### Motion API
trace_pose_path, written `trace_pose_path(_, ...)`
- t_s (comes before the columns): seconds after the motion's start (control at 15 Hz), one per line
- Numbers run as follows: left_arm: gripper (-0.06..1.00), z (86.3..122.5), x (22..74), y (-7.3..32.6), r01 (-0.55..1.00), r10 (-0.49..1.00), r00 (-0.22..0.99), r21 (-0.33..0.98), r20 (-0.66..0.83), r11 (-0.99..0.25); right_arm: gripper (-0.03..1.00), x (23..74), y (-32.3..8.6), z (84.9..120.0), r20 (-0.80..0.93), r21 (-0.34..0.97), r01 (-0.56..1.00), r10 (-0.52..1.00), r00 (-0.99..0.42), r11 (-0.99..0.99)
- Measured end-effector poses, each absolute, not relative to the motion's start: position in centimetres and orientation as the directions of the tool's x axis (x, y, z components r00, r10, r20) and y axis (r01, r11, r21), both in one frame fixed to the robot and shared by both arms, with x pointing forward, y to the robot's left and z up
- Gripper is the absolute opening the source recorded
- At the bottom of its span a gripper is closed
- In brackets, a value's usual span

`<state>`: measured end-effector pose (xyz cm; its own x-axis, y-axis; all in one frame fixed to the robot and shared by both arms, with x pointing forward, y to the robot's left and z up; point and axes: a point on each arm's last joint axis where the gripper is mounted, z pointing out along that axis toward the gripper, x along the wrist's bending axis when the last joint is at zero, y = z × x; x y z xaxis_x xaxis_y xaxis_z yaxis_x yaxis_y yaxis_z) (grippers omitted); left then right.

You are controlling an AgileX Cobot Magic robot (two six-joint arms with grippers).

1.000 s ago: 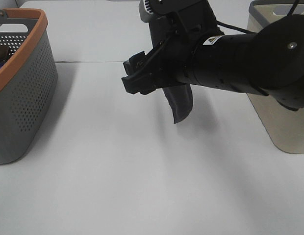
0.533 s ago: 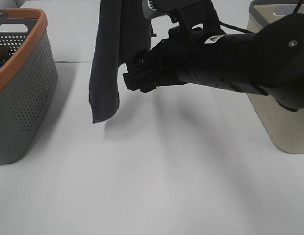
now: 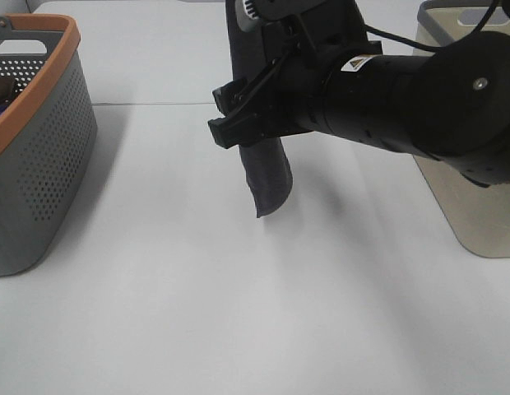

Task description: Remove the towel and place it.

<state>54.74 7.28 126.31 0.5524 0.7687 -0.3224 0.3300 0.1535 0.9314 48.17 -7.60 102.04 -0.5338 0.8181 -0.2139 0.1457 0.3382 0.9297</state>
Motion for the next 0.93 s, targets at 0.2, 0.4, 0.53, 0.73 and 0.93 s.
trace_pose_path(0.2,0.00,126.31,54.74,7.28,0.327,0.770,0.554,0.933,-0.317,0.149,0.65,48.51,-7.75,101.05,-0.258,0.904,0.171,0.819,-0.512,0.392)
trace_pose_path(0.4,0.00,126.24,54.70,7.24,0.315,0.772,0.568,0.942,-0.286,0.118,0.63,48.68,-8.01,100.98,-0.314,0.886,0.154,0.812,-0.493,0.437)
trace_pose_path(0.53,0.00,126.03,54.52,7.08,0.343,0.759,0.578,0.933,-0.300,0.107,0.63,48.79,-8.13,101.13,-0.323,0.889,0.145,0.819,-0.474,0.434)
trace_pose_path(0.73,0.00,125.94,54.43,7.01,0.350,0.753,0.586,0.932,-0.298,0.096,0.63,48.80,-8.14,101.15,-0.326,0.889,0.142,0.819,-0.472,0.436)
trace_pose_path(0.93,0.00,125.93,54.42,7.00,0.351,0.753,0.587,0.932,-0.298,0.095,0.58,48.80,-8.16,101.14,-0.324,0.889,0.145,0.820,-0.471,0.435)
